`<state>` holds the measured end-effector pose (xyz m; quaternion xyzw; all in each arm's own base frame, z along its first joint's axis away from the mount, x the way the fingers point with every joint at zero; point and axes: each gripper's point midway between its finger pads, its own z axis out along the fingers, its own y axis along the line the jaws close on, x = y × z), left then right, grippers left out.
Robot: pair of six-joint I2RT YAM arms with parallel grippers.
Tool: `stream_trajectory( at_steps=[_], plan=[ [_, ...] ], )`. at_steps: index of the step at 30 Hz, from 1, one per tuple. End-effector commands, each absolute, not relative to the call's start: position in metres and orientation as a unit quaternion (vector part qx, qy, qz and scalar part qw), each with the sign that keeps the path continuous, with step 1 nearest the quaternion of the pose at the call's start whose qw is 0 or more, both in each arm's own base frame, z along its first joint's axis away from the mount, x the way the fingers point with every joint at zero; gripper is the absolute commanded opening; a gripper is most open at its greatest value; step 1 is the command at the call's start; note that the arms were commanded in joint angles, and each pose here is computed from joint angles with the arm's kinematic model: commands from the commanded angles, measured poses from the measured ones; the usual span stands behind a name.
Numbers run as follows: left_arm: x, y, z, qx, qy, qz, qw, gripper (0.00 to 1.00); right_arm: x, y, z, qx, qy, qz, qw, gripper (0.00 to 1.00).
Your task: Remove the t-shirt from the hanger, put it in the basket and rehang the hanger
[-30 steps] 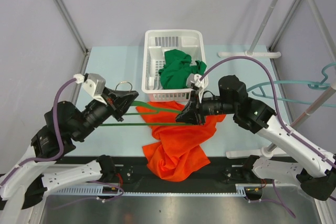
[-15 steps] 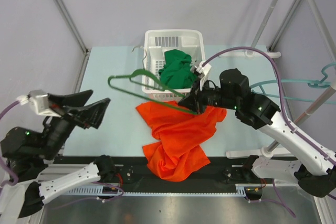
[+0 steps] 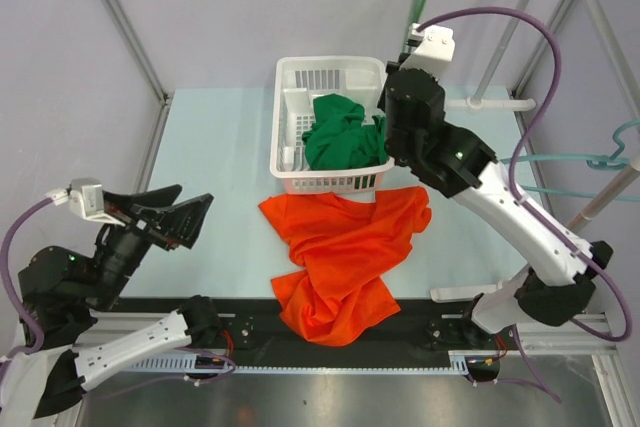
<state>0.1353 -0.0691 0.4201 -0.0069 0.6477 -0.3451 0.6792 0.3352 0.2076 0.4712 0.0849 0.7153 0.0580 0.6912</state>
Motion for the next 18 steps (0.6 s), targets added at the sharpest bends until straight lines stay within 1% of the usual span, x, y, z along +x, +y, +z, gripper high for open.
stream_trajectory(
  at_steps=[1, 2, 4, 5, 6, 7, 8, 9, 11, 15, 18],
  plan=[
    [0.139, -0.090, 0.410, 0.016, 0.667, -0.346, 0.660, 1.00, 0.330, 0.142, 0.493, 0.254, 0.656, -0.098, 0.704, 0.00],
    [0.143, -0.089, 0.406, 0.014, 0.675, -0.332, 0.659, 1.00, 0.322, 0.133, 0.497, 0.279, 0.646, -0.127, 0.699, 0.00],
    [0.144, -0.088, 0.405, 0.016, 0.677, -0.325, 0.660, 1.00, 0.319, 0.126, 0.485, 0.294, 0.647, -0.180, 0.681, 0.00],
    [0.144, -0.089, 0.406, 0.018, 0.676, -0.327, 0.660, 1.00, 0.316, 0.119, 0.496, 0.403, 0.608, -0.101, 0.677, 0.00],
    [0.143, -0.090, 0.407, 0.019, 0.674, -0.329, 0.661, 1.00, 0.314, 0.105, 0.481, 0.341, 0.653, -0.185, 0.650, 0.00],
    [0.144, -0.091, 0.408, 0.021, 0.672, -0.329, 0.663, 1.00, 0.321, 0.109, 0.474, 0.353, 0.655, -0.179, 0.643, 0.00],
    [0.144, -0.092, 0.408, 0.022, 0.672, -0.330, 0.663, 1.00, 0.321, 0.106, 0.470, 0.390, 0.655, -0.155, 0.628, 0.00],
    [0.144, -0.094, 0.409, 0.023, 0.672, -0.331, 0.662, 1.00, 0.325, 0.097, 0.469, 0.391, 0.662, -0.176, 0.614, 0.00],
    [0.144, -0.097, 0.410, 0.027, 0.671, -0.335, 0.661, 1.00, 0.333, 0.105, 0.469, 0.391, 0.661, -0.174, 0.616, 0.00],
    [0.145, -0.102, 0.407, 0.033, 0.675, -0.337, 0.656, 1.00, 0.332, 0.111, 0.469, 0.399, 0.658, -0.151, 0.621, 0.00],
    [0.144, -0.103, 0.407, 0.033, 0.675, -0.338, 0.655, 1.00, 0.335, 0.114, 0.466, 0.396, 0.660, -0.155, 0.619, 0.00]
  ],
)
